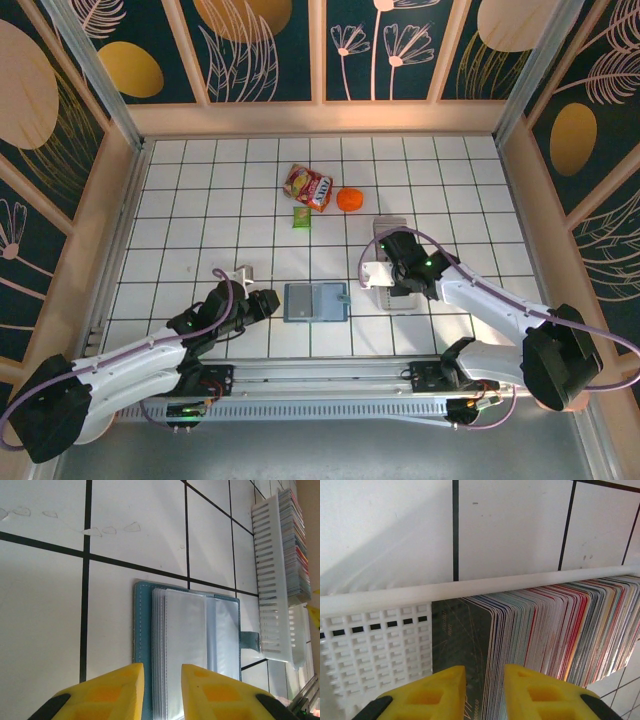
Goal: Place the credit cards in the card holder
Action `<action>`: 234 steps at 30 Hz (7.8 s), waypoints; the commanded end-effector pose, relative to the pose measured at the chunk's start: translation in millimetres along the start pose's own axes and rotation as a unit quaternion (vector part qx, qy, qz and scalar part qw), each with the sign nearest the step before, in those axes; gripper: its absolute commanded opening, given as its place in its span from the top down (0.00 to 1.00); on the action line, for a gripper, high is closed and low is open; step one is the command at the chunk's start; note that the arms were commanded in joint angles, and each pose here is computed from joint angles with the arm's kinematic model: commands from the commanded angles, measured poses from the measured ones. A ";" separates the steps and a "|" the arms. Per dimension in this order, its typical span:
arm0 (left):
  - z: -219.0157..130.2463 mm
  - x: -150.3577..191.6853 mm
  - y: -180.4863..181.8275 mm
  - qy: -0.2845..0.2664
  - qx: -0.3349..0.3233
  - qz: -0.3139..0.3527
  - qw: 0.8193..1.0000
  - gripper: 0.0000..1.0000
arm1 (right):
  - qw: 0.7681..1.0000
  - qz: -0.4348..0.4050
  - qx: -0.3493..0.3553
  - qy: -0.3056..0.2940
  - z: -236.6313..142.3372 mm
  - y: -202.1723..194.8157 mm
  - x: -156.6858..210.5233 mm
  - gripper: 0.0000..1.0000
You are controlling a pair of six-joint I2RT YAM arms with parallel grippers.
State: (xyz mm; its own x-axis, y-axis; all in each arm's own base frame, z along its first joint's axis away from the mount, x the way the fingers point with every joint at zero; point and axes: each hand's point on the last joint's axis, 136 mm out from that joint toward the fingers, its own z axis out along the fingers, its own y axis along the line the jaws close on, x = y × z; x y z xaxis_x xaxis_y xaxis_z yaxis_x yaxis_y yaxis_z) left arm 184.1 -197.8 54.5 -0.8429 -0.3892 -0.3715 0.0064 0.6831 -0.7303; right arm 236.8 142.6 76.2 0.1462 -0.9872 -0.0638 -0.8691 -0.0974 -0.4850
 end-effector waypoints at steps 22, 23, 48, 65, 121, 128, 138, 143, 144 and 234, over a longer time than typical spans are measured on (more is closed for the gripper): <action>-1.8 -0.1 -6.3 -0.003 0.020 -0.006 1.000 0.76 | 0.998 -0.019 0.064 0.012 19.8 -17.9 -0.5 0.32; -1.9 -0.5 -6.4 -0.004 0.021 -0.005 1.000 0.76 | 0.998 -0.021 0.062 0.012 20.1 -17.7 -1.0 0.33; -2.1 -0.1 -6.1 -0.004 0.023 -0.015 1.000 0.79 | 0.998 -0.021 0.059 0.011 1.8 -18.3 2.2 0.75; -1.1 1.0 -8.8 0.001 0.026 -0.012 1.000 0.81 | 0.997 -0.014 0.070 0.004 -6.6 -24.7 0.2 0.89; 15.6 15.6 -29.4 0.073 0.041 -0.004 0.996 0.73 | 0.557 0.774 -0.266 -0.142 -14.1 25.0 -163.6 1.00; 18.8 18.3 -22.6 0.078 0.026 -0.009 0.997 0.80 | 0.567 0.765 -0.271 -0.141 -2.0 22.6 -174.3 1.00; 22.3 21.2 -16.6 0.083 0.015 -0.007 0.996 0.87 | 0.565 0.765 -0.277 -0.138 6.5 26.0 -176.6 1.00; 23.6 22.1 -15.4 0.086 0.013 -0.008 0.996 0.88 | 0.563 0.762 -0.290 -0.135 9.7 30.9 -180.3 1.00; 23.6 22.2 -15.2 0.086 0.013 -0.009 0.996 0.88 | 0.561 0.763 -0.290 -0.136 10.4 31.1 -179.8 1.00; 26.6 29.3 1.0 0.096 -0.014 -0.007 0.995 0.92 | 0.636 0.729 -0.251 -0.031 47.5 55.2 -182.5 0.77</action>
State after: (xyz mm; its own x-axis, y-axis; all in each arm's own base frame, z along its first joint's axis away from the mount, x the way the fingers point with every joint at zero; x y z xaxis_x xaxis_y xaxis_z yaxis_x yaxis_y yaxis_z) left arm 170.9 -219.5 19.0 -0.9311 -0.2875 -0.2245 -0.0489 0.7083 -0.7042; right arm 190.4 337.4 37.6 -0.9806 -0.0476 -0.1904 -0.1477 0.8178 0.5562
